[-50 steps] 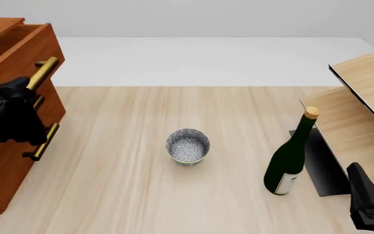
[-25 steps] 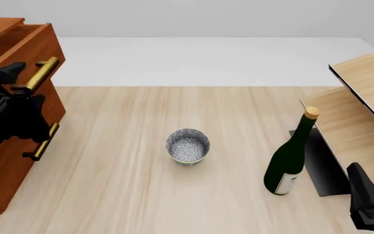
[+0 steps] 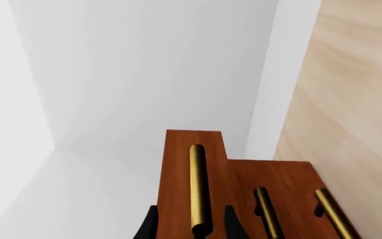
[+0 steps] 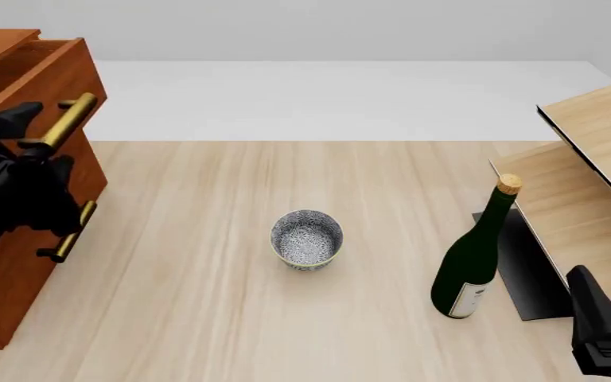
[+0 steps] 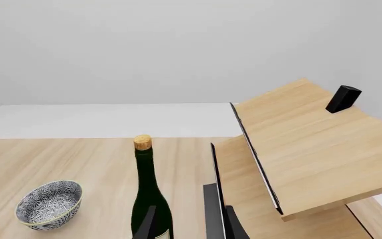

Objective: Close the bottom drawer of the cabinet and open the top drawer.

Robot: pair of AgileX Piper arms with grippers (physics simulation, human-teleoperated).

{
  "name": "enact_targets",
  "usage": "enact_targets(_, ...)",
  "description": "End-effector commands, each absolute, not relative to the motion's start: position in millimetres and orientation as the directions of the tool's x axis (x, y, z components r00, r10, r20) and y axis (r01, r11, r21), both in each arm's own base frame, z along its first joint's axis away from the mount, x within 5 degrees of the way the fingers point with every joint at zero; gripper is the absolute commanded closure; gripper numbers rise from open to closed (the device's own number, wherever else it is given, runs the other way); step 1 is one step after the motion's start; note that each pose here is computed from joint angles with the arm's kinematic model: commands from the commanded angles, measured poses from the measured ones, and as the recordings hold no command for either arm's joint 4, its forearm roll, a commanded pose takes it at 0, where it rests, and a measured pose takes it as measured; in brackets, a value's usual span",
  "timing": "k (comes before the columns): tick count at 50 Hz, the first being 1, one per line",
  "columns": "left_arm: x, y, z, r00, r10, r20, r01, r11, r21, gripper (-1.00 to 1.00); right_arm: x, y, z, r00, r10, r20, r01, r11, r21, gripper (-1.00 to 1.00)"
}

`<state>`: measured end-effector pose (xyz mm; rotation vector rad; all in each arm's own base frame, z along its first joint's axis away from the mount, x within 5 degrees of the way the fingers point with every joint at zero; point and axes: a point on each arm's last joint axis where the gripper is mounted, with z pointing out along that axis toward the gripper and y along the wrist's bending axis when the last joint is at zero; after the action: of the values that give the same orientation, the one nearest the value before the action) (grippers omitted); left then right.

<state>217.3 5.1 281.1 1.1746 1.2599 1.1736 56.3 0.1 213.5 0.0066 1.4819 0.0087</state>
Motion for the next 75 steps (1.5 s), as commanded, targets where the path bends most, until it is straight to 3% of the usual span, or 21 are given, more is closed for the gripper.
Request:
enact_targets(1,210.9,2.7,282.1,-0.014,0.997,-0.073,0.02,0.073,0.997,-1.0,56.3,0.1,213.6,0.09,0.007,-0.996,-0.002,1.0,0.007,-1.0)
enact_targets(49,184.9,-22.0,308.3,0.118,0.984,-0.132,0.009,0.132,0.991,-1.0,56.1,-0.4,214.5,0.1,0.011,-0.995,0.006,1.0,0.012,-1.0)
enact_targets(58,182.3,-30.5,333.4,0.159,0.959,-0.233,0.043,0.229,0.972,-1.0,56.1,-0.4,214.6,0.101,0.015,-0.995,0.006,1.0,0.015,-1.0)
enact_targets(66,175.8,-32.0,377.4,0.174,0.901,-0.398,0.048,0.396,0.917,-1.0,56.1,-0.6,214.7,0.101,0.019,-0.995,0.008,1.0,0.02,-1.0)
enact_targets(72,171.3,-24.1,391.7,0.157,0.902,-0.403,-0.012,0.409,0.912,-1.0,56.1,-0.5,214.6,0.1,0.022,-0.995,0.007,1.0,0.023,-1.0)
enact_targets(75,165.2,-28.7,413.6,0.176,0.85,-0.497,0.037,0.499,0.866,-1.0,56.2,-0.6,214.6,0.099,0.023,-0.995,0.008,1.0,0.024,-1.0)
